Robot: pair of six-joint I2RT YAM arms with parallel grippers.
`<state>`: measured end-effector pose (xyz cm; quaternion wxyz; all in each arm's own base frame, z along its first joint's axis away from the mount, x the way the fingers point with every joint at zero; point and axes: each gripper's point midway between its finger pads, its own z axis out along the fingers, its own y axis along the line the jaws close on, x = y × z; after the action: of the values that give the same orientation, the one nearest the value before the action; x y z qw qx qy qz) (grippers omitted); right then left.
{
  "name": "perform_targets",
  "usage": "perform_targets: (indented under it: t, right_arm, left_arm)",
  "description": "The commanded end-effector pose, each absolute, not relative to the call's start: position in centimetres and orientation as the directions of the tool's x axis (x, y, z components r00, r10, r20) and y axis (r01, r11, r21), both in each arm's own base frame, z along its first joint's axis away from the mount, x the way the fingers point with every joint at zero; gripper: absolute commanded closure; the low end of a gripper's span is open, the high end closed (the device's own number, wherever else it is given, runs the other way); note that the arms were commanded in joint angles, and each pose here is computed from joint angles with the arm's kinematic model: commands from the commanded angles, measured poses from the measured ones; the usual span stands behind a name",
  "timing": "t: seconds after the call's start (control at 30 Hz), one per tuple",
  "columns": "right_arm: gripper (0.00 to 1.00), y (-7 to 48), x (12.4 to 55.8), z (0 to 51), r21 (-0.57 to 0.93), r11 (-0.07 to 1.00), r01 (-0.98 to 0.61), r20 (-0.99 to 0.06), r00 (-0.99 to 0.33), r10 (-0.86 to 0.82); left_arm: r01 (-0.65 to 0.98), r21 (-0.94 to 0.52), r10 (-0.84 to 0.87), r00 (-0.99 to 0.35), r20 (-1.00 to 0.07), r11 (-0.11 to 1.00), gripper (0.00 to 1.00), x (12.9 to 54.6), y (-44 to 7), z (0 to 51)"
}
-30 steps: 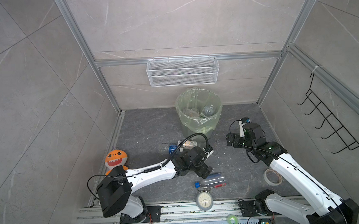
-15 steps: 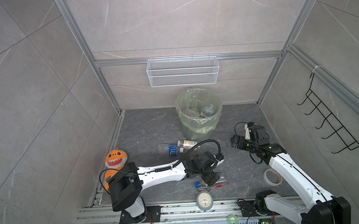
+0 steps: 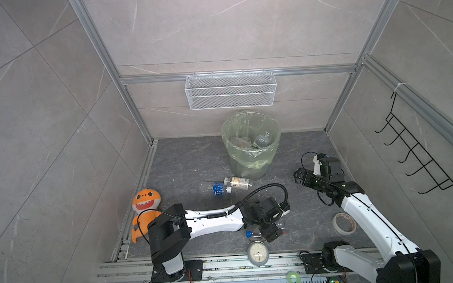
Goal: Throw the plastic bottles in the bin
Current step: 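Reach the left gripper to the clear red-and-blue-labelled bottle nearest the robot, then close the left gripper on the clear red-and-blue-labelled bottle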
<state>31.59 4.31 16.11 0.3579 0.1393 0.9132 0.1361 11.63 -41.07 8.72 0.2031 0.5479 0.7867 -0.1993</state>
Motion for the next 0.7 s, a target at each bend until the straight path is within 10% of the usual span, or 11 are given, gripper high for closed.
perform_targets:
  t: [0.0, 0.67]
  right_arm:
    - [0.0, 4.5, 31.6, 15.6, 0.376, 0.912, 0.163, -0.599, -0.708, 0.374]
    - [0.0, 4.4, 31.8, 16.3, 0.411, 0.899, 0.15, -0.609, -0.689, 0.393]
  left_arm:
    - [0.951, -0.094, 0.78, -0.296, -0.552, 0.295, 0.08, 11.3, -41.8, 9.5]
    - [0.954, -0.018, 0.856, -0.277, -0.436, 0.299, 0.16, 12.1, -41.1, 5.7]
